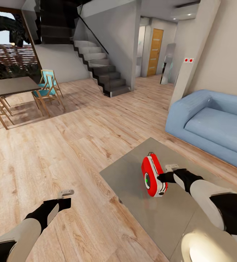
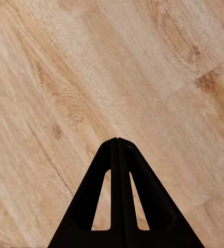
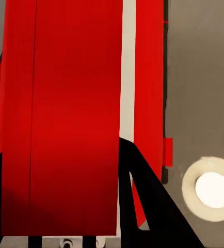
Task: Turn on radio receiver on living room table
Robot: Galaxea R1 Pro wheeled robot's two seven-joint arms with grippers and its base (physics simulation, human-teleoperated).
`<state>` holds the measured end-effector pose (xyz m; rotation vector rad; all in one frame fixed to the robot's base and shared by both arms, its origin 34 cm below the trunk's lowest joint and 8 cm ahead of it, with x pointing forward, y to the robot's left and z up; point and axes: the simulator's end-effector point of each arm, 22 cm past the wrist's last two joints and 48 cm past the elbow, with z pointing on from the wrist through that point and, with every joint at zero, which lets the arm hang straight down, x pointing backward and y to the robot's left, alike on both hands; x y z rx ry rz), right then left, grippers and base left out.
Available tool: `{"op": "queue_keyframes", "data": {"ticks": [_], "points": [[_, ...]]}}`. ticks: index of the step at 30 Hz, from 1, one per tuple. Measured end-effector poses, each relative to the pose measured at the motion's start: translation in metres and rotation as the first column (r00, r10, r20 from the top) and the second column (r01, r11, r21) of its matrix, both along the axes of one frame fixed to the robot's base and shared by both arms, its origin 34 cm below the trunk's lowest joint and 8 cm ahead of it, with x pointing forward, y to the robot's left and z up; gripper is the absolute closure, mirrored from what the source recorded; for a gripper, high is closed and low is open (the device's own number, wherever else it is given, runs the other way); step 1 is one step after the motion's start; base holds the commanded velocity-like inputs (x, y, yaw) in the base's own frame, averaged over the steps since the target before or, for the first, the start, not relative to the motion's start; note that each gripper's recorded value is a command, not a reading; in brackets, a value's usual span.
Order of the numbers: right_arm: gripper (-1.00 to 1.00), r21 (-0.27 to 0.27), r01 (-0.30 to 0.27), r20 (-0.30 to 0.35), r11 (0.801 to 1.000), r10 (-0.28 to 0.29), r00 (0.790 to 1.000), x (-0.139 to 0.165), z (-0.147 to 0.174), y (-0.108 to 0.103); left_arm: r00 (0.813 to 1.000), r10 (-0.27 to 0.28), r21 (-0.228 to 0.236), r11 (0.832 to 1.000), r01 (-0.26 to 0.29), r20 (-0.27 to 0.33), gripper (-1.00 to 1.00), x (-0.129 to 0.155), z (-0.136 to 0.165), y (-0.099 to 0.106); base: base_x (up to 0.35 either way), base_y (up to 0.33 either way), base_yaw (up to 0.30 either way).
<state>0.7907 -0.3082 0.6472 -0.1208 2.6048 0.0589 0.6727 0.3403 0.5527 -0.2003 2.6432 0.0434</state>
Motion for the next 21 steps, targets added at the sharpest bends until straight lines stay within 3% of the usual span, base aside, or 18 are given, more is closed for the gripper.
{"op": "queue_keyframes", "data": {"ticks": [5,11,21], "points": [[1.00,-0.007,-0.013,-0.018,1.000,0.013,1.000,-0.016,-0.015,-0.002,1.000,0.001,0.000,1.000,-0.001,0.000,1.00,0.000,0.000,0.001,0.000,0.000,0.000],[1.00,0.019,0.060,-0.022,0.998,-0.059,0.998,-0.023,-0.018,-0.028,1.000,0.002,0.002,1.000,-0.002,0.000,1.00,-0.001,0.000,0.002,0.000,0.000,0.000],[1.00,0.023,0.071,-0.019,0.997,-0.070,0.997,-0.025,-0.018,-0.035,1.000,0.002,0.000,1.000,-0.002,-0.010,1.00,-0.005,-0.003,0.002,0.000,0.000,0.000]]}}
